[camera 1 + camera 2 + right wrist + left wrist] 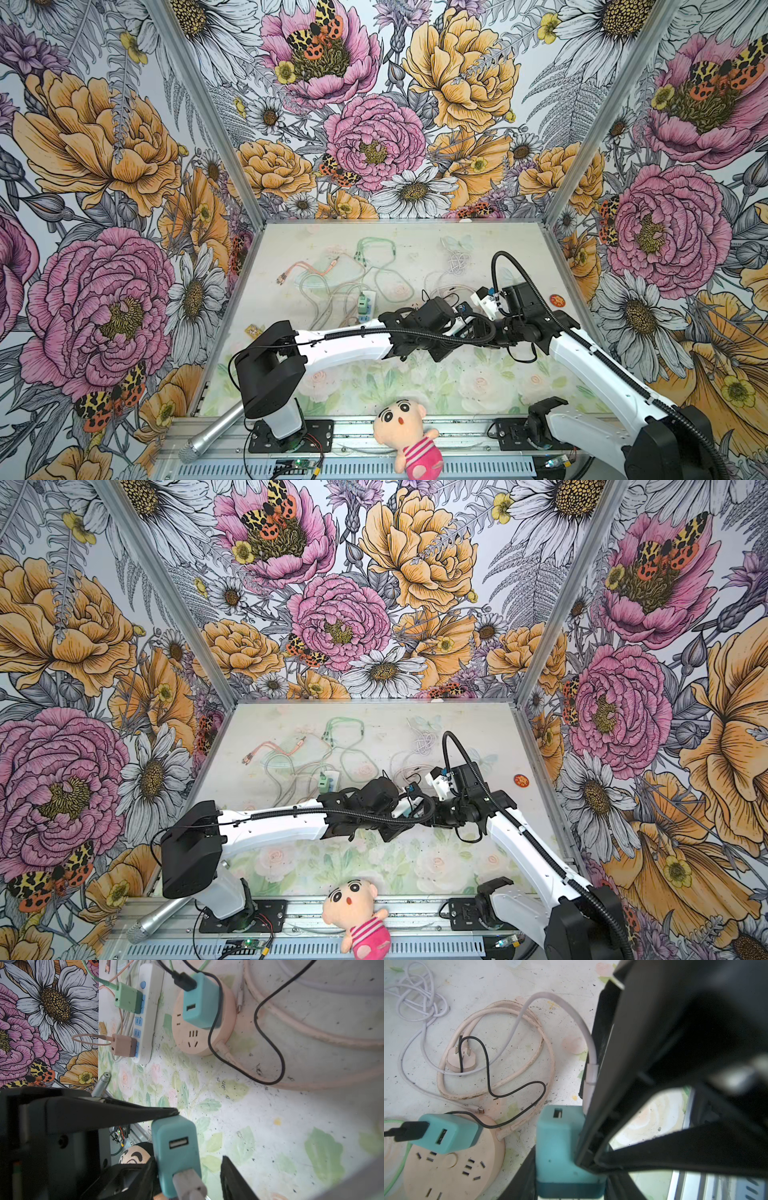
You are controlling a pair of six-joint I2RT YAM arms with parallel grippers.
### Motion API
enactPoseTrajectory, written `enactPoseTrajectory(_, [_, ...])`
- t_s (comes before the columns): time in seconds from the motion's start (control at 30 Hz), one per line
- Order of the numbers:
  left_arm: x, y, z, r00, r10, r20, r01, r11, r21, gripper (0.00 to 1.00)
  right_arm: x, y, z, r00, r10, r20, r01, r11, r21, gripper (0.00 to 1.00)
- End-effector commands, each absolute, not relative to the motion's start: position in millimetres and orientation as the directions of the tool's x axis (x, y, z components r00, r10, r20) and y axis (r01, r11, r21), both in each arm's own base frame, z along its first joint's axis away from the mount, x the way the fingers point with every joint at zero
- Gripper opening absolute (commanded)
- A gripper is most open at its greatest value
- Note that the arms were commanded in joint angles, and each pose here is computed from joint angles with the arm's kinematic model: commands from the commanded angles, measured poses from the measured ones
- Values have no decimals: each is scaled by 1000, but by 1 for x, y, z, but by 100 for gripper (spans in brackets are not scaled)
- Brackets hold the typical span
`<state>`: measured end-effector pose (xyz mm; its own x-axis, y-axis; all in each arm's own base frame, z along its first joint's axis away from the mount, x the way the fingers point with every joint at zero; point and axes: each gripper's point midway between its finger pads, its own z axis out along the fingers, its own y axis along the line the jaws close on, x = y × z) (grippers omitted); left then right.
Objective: Insert the plug
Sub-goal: 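Open the left gripper and draw it back while the right gripper holds the charger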
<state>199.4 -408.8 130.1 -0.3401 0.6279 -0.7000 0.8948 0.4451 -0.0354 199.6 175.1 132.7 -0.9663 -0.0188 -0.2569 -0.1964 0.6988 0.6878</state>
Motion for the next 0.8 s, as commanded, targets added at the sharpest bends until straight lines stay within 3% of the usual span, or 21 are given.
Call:
enactPoseTrajectory(0.0, [201,-411,157,-281,609,-742,903,430,11,38,205,179,135,-957,-35,-289,-232,688,687,50])
enactPoseTrajectory(0.53, [193,-420,169,-244,604,-758,925,380,4,37,210,189,134,-960,-27,-278,-227,653,722,48])
enactPoseTrajectory(0.67, [193,-421,168,-244,607,-756,924,381,8,38,209,190,135,-960,-29,-278,-230,647,727,43])
enactPoseTrajectory(0.77, [196,-421,168,-243,604,-759,918,396,20,37,207,191,134,-962,-34,-272,-230,641,732,33])
